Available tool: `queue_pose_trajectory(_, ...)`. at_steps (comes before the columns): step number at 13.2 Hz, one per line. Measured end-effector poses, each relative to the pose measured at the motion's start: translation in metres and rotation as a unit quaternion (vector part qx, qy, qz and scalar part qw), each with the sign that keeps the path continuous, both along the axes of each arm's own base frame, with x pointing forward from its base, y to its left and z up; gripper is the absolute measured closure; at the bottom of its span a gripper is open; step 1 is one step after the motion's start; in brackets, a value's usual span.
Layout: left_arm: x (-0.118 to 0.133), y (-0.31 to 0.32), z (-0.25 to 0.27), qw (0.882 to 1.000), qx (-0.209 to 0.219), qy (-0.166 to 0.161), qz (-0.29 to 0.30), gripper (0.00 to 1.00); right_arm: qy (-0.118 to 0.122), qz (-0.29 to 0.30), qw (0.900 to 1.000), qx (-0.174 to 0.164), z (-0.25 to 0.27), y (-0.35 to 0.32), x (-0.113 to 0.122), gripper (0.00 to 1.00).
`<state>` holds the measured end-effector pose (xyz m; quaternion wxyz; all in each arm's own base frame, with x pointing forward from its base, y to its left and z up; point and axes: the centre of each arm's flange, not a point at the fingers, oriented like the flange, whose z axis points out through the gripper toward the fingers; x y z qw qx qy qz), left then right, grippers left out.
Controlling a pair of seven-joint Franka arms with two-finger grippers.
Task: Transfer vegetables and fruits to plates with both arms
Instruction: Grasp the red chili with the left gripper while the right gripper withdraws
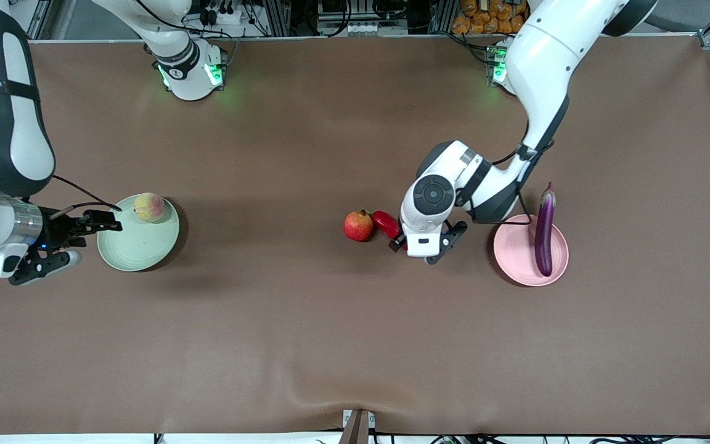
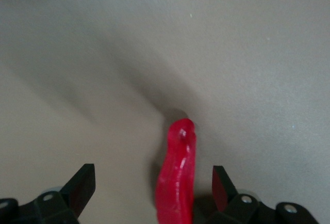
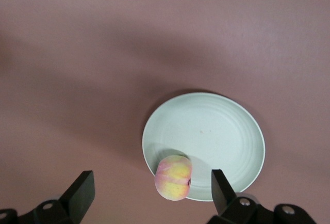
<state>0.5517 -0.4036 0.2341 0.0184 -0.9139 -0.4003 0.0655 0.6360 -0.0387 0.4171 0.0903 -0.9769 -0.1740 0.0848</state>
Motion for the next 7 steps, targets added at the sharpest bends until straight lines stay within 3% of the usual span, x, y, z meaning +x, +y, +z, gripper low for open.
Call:
queue_pose_trajectory(2,-0.001,-0.005,-0.015,1.000,-0.006,-0.003,0.014,0.00,-0.001,-0.030,1.000,0.004,0.013,0.024,0.006,0.00)
queue_pose_trajectory(4,-0.005,-0.008,-0.033,1.000,-0.006,0.004,0.020,0.00,0.014,-0.082,0.996,0.021,0.013,0.064,0.008,0.00)
queue_pose_trajectory(6,-0.006,-0.010,-0.046,1.000,-0.011,0.004,0.022,0.06,0.036,-0.130,0.991,0.016,0.006,0.120,0.008,0.00)
queue_pose_trajectory(7,-0.006,-0.010,-0.048,1.000,-0.012,0.004,0.023,0.13,0.041,-0.150,0.988,0.009,0.002,0.151,0.008,0.00)
